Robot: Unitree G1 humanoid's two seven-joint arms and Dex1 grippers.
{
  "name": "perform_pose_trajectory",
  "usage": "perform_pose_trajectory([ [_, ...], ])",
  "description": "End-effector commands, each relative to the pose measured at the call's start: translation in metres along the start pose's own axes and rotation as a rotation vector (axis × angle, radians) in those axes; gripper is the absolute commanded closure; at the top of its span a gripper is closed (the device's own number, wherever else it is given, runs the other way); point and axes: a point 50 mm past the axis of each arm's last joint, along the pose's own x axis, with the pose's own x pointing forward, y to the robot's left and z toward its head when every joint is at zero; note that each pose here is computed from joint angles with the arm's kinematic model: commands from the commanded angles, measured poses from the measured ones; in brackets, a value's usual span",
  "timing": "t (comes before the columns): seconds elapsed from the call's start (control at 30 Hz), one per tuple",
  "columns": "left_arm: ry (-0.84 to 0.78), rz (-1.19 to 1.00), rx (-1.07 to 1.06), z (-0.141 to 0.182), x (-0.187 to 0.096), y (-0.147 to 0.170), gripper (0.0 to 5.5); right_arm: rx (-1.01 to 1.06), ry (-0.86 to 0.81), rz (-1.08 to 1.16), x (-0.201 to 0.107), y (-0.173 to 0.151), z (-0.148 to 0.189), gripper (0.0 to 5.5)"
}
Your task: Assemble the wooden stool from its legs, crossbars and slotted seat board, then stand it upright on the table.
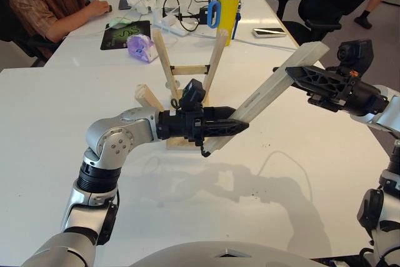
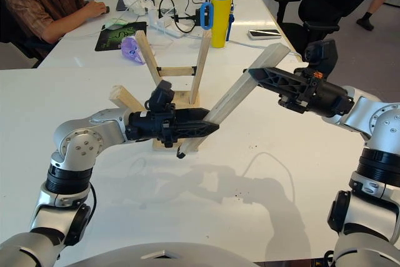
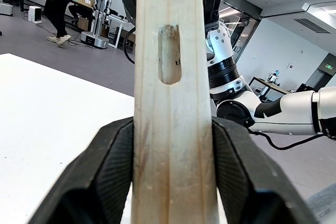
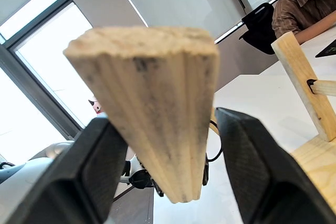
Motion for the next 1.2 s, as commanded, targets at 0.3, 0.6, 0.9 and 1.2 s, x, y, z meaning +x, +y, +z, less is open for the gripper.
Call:
perform_pose_trajectory([
  [0.3, -0.021, 0.030, 0.086, -0.003, 0.000, -0.001, 2.73, -0.051, -0.029, 0.003, -0.001, -0.003, -0.001, 3.40],
  [0.6, -0.172, 0.050, -0.002, 0.006, -0.007, -0.005, 1.54, -0.069, -0.010, -0.074, -0.015, -0.012, -0.013, 3.40],
  [0.9, -0.039, 0.285, -0.001, -0.030, -0.054, -0.021, 1.19, -0.216, 0.006, -0.239, -0.027, -0.031, -0.018, 3.40],
  [1.2, 0.245, 0.496, 0.162, -0.087, -0.071, 0.010, 1.19, -0.385, 0.057, -0.209, -0.006, -0.066, -0.022, 3.40],
])
